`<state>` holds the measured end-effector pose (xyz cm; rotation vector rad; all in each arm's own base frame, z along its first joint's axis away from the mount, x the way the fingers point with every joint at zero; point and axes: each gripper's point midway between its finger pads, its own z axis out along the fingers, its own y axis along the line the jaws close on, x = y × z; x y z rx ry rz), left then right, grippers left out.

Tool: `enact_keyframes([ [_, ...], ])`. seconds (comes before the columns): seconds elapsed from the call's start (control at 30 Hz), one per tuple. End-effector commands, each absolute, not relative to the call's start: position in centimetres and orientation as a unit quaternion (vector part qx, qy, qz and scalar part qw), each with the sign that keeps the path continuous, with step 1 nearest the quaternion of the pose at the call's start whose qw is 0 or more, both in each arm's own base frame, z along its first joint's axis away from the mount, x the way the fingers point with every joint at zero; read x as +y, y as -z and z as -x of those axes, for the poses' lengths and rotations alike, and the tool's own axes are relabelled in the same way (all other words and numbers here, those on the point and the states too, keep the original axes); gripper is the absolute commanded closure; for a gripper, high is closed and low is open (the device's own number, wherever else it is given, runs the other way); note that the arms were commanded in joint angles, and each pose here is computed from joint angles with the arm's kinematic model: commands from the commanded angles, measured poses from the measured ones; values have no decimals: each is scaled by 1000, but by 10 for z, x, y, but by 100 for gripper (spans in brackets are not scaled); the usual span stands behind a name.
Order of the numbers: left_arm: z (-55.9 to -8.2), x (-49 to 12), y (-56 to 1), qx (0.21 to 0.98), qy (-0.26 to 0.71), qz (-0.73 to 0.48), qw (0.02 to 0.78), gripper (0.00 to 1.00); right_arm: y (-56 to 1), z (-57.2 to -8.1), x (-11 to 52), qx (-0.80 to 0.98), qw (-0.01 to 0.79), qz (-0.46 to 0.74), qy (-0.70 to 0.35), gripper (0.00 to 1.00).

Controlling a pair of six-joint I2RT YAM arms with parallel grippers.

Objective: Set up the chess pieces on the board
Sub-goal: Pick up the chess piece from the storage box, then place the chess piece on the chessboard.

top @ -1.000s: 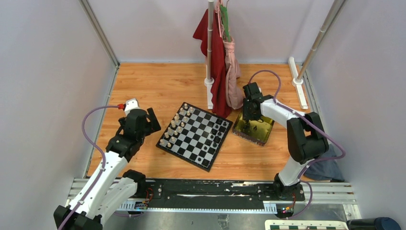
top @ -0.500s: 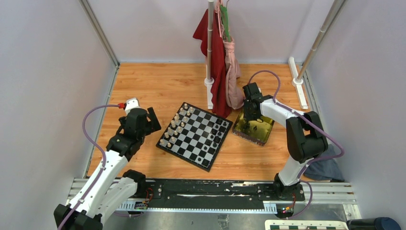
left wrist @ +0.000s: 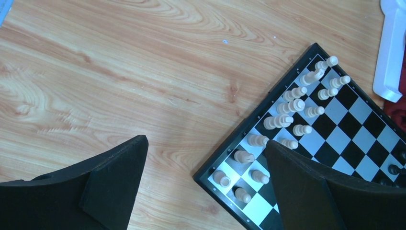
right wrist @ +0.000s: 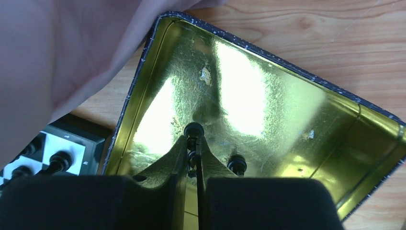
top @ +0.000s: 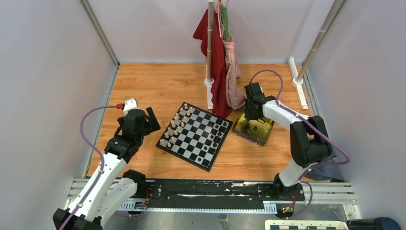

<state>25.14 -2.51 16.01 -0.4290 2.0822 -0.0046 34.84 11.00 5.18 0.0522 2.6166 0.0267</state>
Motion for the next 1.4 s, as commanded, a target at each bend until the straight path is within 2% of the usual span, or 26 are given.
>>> enact_keyframes([
  [0.0,-251,-23,-172,846,4,180,502,0,-74,-345,97,961,277,-25,1,100],
  [0.33,-248,-25,-177,841,17,185,509,0,-117,-321,119,951,309,21,-11,100],
  [0.73,-242,-28,-176,838,38,193,510,0,-149,-243,223,929,322,178,-41,100],
  [1.03,-237,-29,-179,837,45,194,510,0,-140,-191,287,913,309,264,-49,100],
  [1.37,-229,-26,-183,834,48,198,513,0,-120,-164,332,900,291,320,-47,100],
])
